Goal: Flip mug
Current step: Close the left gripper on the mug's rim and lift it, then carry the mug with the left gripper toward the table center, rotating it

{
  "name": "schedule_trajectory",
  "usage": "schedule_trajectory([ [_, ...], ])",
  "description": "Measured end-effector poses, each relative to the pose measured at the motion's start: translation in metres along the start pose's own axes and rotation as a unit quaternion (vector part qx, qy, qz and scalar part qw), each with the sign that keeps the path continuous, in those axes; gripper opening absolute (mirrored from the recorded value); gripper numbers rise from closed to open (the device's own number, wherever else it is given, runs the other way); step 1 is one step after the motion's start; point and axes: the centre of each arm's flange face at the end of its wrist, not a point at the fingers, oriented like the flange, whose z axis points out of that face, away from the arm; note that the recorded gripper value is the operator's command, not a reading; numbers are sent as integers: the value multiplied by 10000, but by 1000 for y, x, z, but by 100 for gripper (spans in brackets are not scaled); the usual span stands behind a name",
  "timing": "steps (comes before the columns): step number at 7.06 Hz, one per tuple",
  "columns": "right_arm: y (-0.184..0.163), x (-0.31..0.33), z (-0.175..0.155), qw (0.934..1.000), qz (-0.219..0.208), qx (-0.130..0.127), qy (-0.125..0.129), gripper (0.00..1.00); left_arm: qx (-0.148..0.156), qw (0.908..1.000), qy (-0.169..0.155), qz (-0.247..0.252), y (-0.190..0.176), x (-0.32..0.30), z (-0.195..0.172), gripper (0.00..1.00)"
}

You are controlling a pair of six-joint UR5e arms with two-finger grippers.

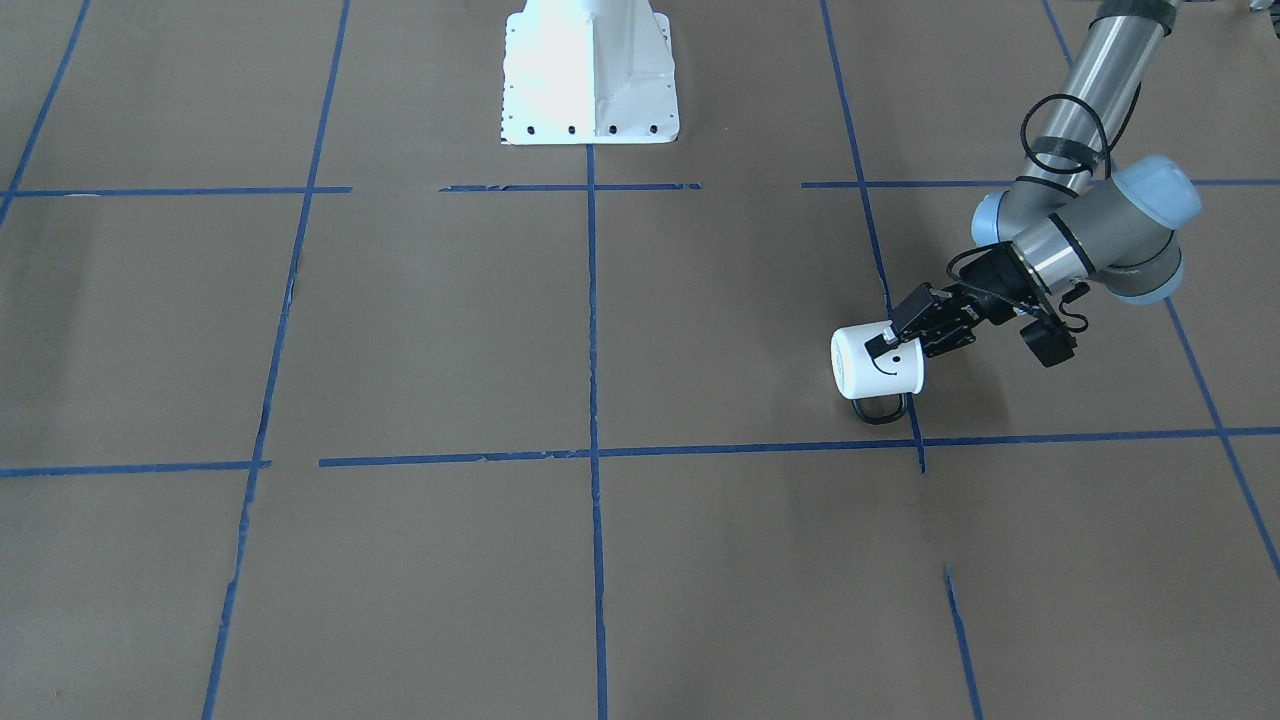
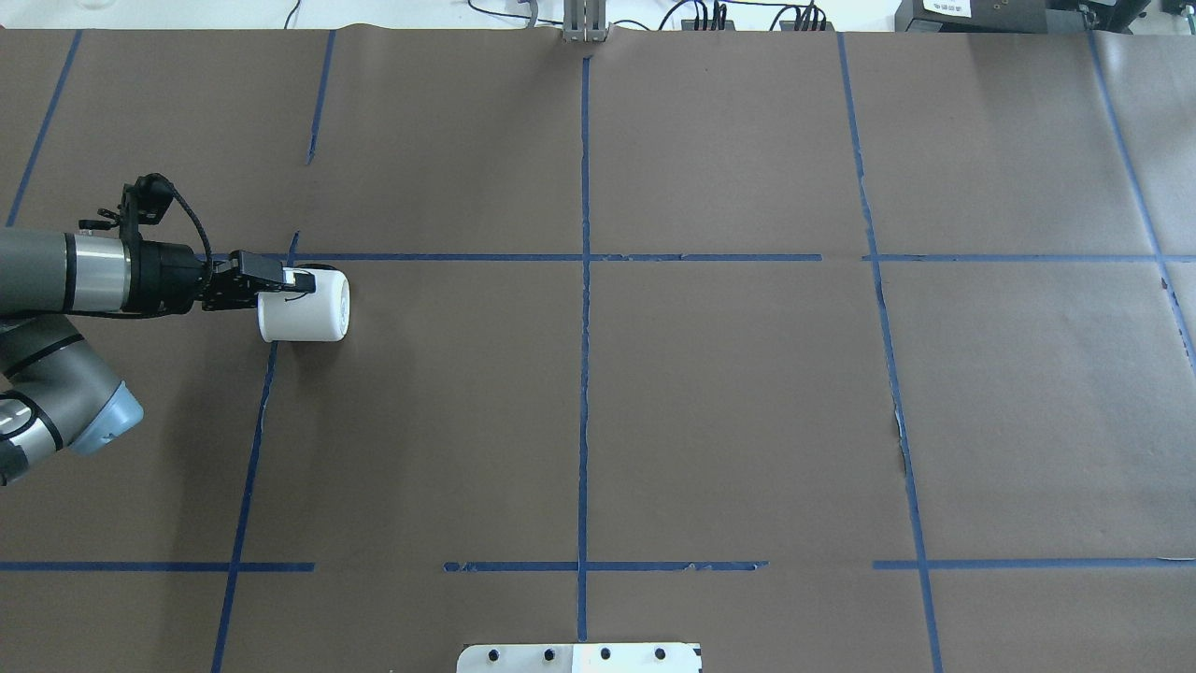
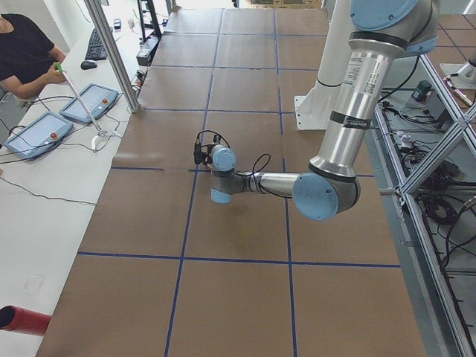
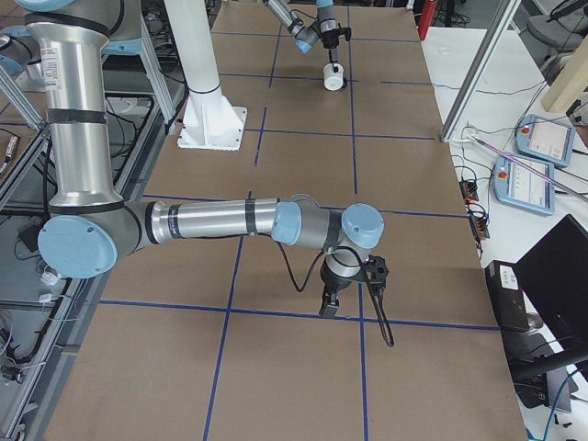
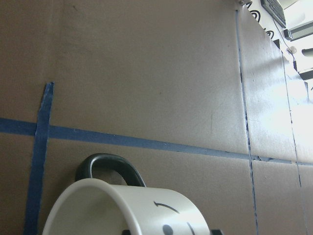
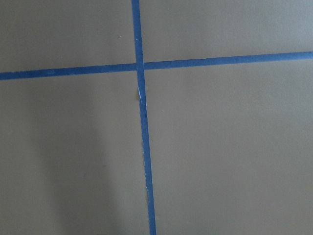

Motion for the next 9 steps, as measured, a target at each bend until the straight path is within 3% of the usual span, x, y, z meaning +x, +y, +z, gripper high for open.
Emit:
schedule_trajectory([
  [1, 0, 0, 0, 10000, 0, 0, 0, 100, -17, 10000, 38, -11, 0, 5, 1, 28],
  [2, 0, 0, 0, 10000, 2, -2, 0, 100, -24, 9999, 99, -29, 0, 12, 1, 18],
  [3, 0, 0, 0, 10000, 2, -2, 0, 100, -44, 9999, 146, -41, 0, 18, 1, 0],
  [9, 0, 0, 0, 10000, 0, 0, 0, 100, -429, 9987, 238, -140, 9, 68, 3, 0],
])
